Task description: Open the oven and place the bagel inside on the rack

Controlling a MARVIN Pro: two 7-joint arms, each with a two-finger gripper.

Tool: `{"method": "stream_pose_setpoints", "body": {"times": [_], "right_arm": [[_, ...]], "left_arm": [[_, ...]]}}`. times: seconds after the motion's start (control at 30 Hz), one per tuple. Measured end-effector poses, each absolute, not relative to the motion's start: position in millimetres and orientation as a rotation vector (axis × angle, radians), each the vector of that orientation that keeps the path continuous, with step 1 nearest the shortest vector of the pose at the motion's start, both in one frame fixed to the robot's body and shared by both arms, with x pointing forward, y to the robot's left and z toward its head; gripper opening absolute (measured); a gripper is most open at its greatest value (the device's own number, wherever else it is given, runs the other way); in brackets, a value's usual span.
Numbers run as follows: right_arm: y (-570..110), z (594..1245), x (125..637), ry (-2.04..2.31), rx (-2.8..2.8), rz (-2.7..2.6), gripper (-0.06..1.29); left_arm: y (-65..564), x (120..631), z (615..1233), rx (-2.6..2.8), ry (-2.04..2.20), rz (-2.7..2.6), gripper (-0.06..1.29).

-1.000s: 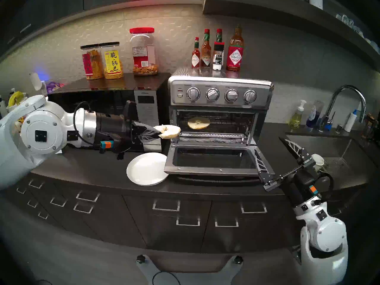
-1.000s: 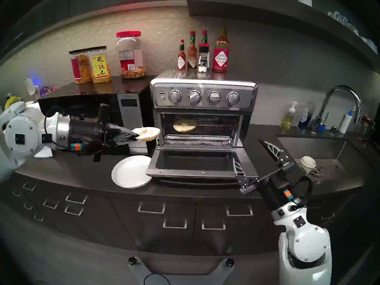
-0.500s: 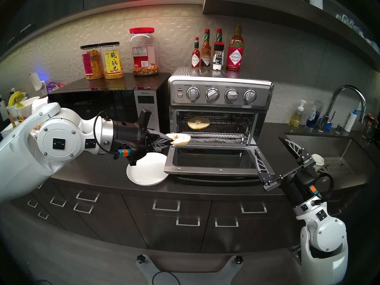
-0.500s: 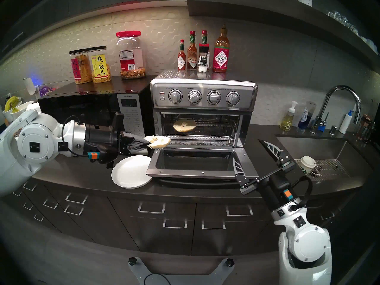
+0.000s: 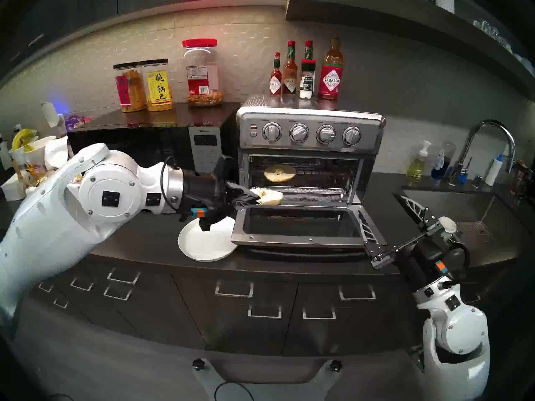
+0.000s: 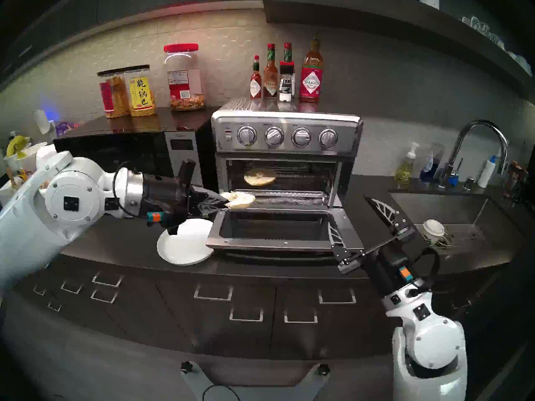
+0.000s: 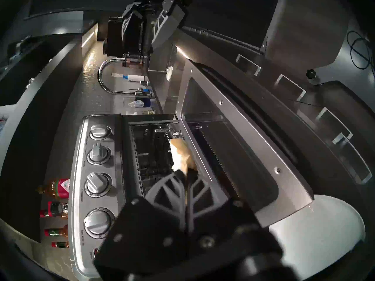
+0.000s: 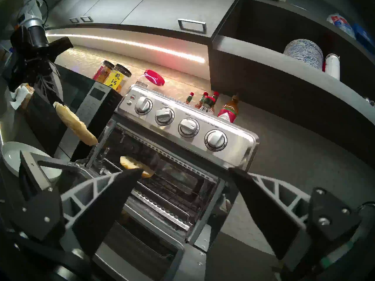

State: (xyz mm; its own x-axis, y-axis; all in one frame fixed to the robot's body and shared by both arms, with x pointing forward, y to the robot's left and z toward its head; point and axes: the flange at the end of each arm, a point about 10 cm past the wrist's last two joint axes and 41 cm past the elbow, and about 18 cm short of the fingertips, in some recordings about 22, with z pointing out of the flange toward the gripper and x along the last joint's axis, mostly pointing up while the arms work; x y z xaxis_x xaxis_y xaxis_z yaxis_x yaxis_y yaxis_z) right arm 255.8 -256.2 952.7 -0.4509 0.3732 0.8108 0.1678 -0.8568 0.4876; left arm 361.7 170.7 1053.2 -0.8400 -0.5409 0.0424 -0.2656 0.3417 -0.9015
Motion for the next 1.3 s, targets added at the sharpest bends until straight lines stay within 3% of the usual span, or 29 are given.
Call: {"method": "stream_pose_setpoints", "body": {"times": [1.3], "right_arm": [[-256.2,952.7,255.7,0.786,1.571,2.450,1.24]], "left_arm": [[110.4,431.1,1025.8,-0.731,2.328,-1.569,-0.02]]}}
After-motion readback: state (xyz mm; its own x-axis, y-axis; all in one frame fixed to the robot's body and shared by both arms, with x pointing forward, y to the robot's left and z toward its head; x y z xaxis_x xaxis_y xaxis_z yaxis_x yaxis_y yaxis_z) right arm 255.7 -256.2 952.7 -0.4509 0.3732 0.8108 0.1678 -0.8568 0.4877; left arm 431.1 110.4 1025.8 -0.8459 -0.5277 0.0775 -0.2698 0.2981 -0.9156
